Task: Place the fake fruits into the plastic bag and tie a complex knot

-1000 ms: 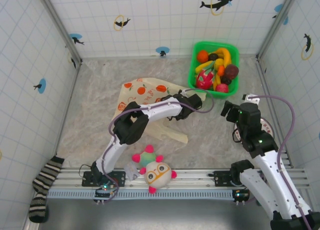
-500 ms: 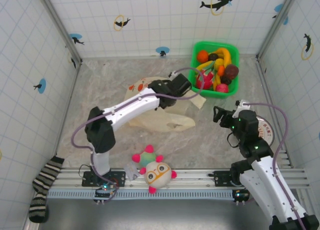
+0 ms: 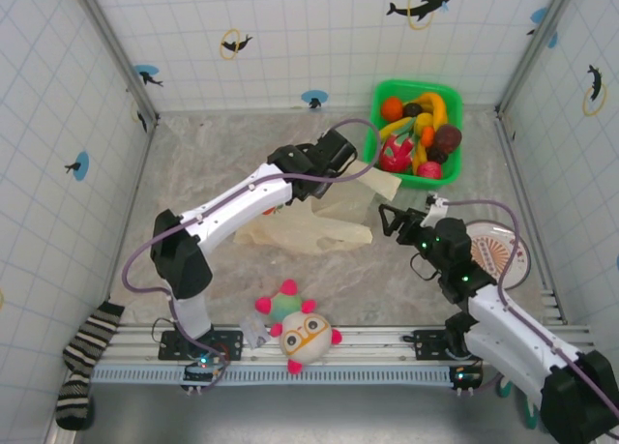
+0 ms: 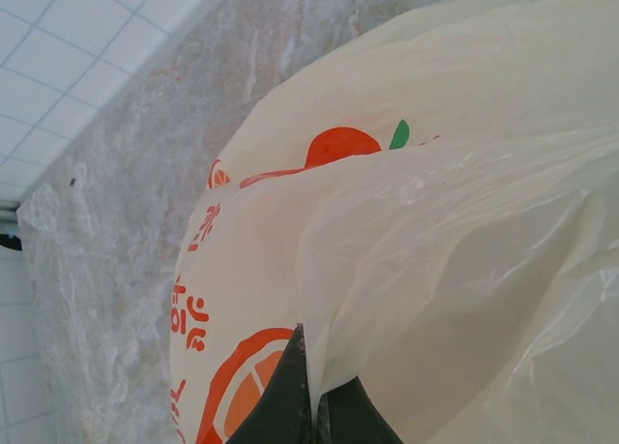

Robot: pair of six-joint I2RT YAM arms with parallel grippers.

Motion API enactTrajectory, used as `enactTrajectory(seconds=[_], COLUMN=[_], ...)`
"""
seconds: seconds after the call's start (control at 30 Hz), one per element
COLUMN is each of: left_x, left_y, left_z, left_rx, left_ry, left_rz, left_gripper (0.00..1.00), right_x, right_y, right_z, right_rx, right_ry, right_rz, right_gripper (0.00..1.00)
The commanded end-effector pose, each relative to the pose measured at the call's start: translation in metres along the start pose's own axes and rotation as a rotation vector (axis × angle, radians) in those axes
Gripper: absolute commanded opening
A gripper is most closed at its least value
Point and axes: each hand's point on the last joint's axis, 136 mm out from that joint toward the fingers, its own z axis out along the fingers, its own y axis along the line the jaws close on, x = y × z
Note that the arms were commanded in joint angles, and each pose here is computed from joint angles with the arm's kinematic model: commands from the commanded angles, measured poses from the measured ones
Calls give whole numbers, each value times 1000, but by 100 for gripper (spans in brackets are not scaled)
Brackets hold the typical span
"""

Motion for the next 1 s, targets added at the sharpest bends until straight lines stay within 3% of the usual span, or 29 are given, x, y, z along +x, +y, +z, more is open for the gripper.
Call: enactTrajectory(seconds=[0.0,0.2,0.33,0.63,0.83,0.97], left_x=[-11,-8,-2,0,8,8], left_y=[11,19,18,12,39,61], left_z=[-28,-36,-40,-70,-78,-79], left_rx=[35,21,38,179,240,220], left_ry=[-56,-75,-102,-283,-336,-346], left_rz=[-15,0,39,56,-67,-151], left_gripper=[0,0,0,0,0,0], right_x=[-33,-49,-82,-134,-138,-133], right_y=[24,18,22,-7,-34,-33], right_z=[12,52,71,105,115,118], right_rx=[-57,22,-3,77,194,192], right_ry=[-121,-118,-181,-196,-134,-92], right_rz=[-35,-95,-68,29,43,22], right_gripper=[100,100,100,100,100,100])
